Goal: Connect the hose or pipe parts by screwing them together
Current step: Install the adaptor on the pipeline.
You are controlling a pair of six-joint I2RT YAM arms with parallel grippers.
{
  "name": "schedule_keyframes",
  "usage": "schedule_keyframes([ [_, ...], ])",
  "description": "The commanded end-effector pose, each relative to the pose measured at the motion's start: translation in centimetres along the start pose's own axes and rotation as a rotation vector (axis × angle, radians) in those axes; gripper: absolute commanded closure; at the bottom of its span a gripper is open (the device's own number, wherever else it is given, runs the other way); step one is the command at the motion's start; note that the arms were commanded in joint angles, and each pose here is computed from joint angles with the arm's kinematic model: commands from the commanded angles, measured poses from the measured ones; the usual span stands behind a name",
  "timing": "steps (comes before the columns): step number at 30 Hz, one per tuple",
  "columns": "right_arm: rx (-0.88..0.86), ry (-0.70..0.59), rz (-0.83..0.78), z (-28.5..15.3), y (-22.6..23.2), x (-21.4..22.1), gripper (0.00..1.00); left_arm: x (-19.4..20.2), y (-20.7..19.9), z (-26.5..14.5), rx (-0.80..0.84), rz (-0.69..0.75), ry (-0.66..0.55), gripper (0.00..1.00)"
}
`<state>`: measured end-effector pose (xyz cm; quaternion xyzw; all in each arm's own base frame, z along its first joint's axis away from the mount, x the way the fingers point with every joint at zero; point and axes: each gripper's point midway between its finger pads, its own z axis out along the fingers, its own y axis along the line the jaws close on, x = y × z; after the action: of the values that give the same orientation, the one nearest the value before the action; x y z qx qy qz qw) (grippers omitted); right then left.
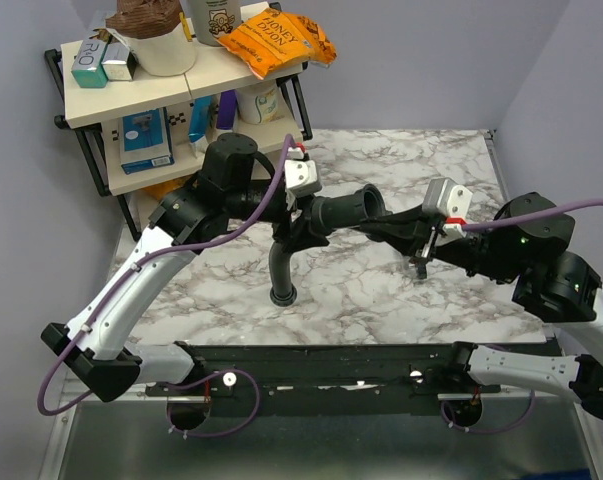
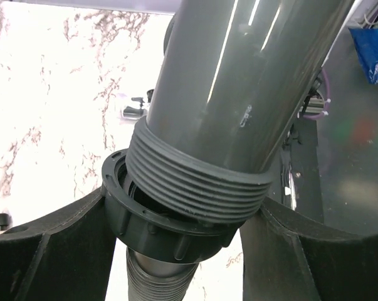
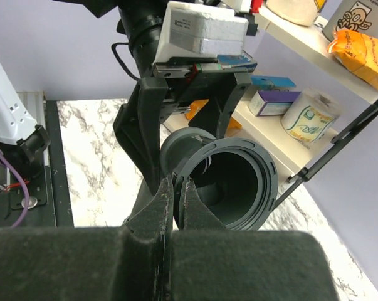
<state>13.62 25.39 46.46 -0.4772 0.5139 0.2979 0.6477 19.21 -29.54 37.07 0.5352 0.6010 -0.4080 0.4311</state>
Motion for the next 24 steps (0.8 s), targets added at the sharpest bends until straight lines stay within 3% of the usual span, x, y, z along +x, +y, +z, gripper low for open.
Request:
schedule_keyframes([
  [1,-0.022,0.047,0.015,-0.3,0.8,1.4,0.99,-3.0,0.0,-0.7,-0.037,0.055,-0.082,1.00],
  [13,0.020,0.152,0.025,0.5,0.7,5.4,0.99,-4.7,-2.7,-0.6,0.038,0.139,-0.084,1.00],
  [24,0.030,0.139,0.028,0.8,0.6,5.6,0.99,-5.3,-4.1,0.5,0.084,0.117,-0.105,1.00],
])
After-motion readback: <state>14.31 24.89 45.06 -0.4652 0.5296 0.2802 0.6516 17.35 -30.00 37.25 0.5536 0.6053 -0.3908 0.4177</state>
